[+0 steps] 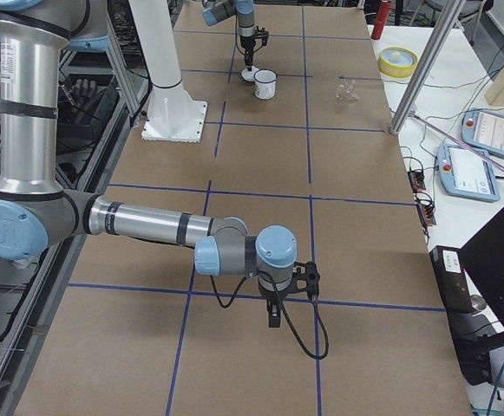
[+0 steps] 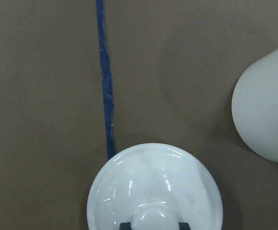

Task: Place funnel on cup
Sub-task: 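Set the white funnel on the table beside the mug, open left gripper, then reach the left gripper to the clear glass funnel and grasp it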

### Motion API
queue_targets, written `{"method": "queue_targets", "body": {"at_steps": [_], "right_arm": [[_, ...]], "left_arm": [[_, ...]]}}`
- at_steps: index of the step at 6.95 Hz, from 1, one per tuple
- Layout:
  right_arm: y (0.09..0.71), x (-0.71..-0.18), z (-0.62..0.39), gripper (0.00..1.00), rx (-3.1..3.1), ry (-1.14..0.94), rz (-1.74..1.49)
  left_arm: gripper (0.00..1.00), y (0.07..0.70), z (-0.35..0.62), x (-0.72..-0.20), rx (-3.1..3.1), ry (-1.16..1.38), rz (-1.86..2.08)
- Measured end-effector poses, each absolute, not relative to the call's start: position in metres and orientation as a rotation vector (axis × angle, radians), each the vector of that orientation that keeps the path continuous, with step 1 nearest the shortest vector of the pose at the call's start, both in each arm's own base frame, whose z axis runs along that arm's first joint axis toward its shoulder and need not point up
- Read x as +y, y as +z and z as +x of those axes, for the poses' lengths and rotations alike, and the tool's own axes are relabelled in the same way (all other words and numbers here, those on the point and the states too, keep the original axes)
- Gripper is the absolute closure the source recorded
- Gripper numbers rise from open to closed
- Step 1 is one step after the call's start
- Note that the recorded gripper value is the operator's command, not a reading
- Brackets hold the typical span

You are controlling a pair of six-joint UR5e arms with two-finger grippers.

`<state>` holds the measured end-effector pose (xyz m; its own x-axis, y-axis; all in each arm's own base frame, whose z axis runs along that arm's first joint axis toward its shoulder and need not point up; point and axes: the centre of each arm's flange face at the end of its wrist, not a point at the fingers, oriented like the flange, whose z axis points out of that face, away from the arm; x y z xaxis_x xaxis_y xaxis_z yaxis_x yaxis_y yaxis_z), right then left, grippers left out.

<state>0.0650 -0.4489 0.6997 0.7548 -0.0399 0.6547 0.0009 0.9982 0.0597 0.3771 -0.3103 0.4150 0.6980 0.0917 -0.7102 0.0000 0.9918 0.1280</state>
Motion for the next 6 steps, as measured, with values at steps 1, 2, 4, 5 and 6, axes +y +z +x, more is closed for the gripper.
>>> {"method": "queue_targets", "body": {"at_steps": [1, 2, 4, 5, 6], "right_arm": [[0.7, -0.449, 0.065, 0.0, -0.715, -0.022, 0.057], [0.7, -0.449, 0.065, 0.0, -0.715, -0.022, 0.057], [0.7, -0.449, 0.065, 0.0, -0.715, -0.022, 0.057], [0.7, -0.449, 0.065, 0.0, -0.715, -0.022, 0.057], [0.7, -0.449, 0.065, 0.0, -0.715, -0.022, 0.057]], "left_arm": [[0.0, 0.415, 0.377, -0.31, 0.797, 0.051, 0.121], [0.0, 0.414, 0.377, -0.311, 0.798, 0.048, 0.122], [0.0, 0.401, 0.359, -0.321, 0.819, 0.017, 0.149], [0.0, 0.38, 0.329, -0.342, 0.852, -0.043, 0.196], [0.0, 0.358, 0.293, -0.369, 0.887, -0.131, 0.252]]}}
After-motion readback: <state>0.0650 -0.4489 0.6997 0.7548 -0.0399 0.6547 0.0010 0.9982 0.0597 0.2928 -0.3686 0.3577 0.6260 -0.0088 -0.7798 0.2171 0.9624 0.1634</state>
